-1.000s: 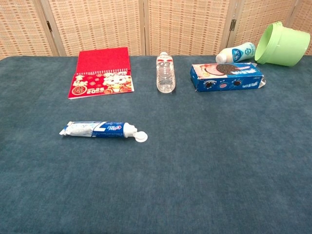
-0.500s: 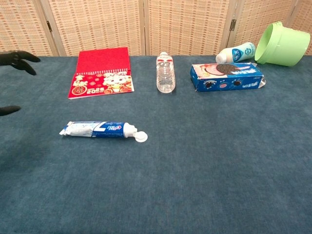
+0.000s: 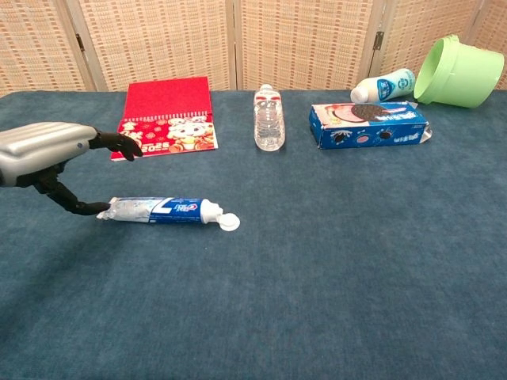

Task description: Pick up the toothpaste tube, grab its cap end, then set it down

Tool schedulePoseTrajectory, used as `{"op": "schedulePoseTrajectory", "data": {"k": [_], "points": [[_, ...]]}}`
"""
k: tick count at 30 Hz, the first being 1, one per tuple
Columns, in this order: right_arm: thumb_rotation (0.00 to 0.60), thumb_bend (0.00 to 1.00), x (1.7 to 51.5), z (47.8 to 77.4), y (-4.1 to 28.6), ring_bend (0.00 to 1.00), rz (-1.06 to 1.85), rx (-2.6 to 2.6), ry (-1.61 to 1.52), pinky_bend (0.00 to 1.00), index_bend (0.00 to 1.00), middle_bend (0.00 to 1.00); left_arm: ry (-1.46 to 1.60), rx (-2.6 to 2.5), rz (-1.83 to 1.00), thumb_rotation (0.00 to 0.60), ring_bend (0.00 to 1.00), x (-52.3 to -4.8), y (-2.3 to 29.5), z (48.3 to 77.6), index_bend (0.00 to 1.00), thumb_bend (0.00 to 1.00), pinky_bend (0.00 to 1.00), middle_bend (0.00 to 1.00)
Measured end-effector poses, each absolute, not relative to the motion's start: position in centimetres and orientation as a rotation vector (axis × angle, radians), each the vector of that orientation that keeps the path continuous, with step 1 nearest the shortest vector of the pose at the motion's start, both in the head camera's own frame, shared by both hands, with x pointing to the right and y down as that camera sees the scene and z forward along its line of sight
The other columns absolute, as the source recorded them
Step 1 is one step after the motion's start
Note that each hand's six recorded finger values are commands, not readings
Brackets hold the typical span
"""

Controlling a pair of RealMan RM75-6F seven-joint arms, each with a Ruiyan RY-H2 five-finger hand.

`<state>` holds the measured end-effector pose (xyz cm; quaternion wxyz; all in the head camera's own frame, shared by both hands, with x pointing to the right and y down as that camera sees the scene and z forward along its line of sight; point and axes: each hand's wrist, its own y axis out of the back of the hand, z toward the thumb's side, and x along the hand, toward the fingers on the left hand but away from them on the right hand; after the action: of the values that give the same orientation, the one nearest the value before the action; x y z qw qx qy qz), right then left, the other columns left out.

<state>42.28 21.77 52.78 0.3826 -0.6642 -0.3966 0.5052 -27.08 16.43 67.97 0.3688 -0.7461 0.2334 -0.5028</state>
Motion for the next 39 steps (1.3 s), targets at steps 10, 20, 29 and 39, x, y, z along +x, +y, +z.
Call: {"op": "schedulePoseTrajectory", "data": {"k": [10,20,29,39], "points": [[0.600,0.00,42.8,53.0,21.7,0.00,1.299,-1.696,-1.020,0.00,0.00,0.00,0.532,-1.931,-1.342,0.600,0.22,-24.6,16.6,70.9,0.28,0.34,0.16,0.28],[0.600,0.00,43.1,52.9,21.7,0.00,1.305,-1.693,-1.029,0.00,0.00,0.00,0.517,-1.934,-1.352,0.600,0.27,-22.7,16.6,72.5,0.36,0.36,0.18,0.33],[0.600,0.00,43.4,52.8,21.9,0.00,1.311,-1.688,-1.040,0.00,0.00,0.00,0.510,-1.918,-1.363,0.600,0.30,-22.6,16.3,73.4,0.39,0.36,0.19,0.37],[0.600,0.00,43.3,52.7,21.9,0.00,1.309,-1.687,-1.039,0.00,0.00,0.00,0.518,-1.914,-1.387,0.600,0.38,-23.4,16.1,74.2,0.48,0.42,0.21,0.45]]}}
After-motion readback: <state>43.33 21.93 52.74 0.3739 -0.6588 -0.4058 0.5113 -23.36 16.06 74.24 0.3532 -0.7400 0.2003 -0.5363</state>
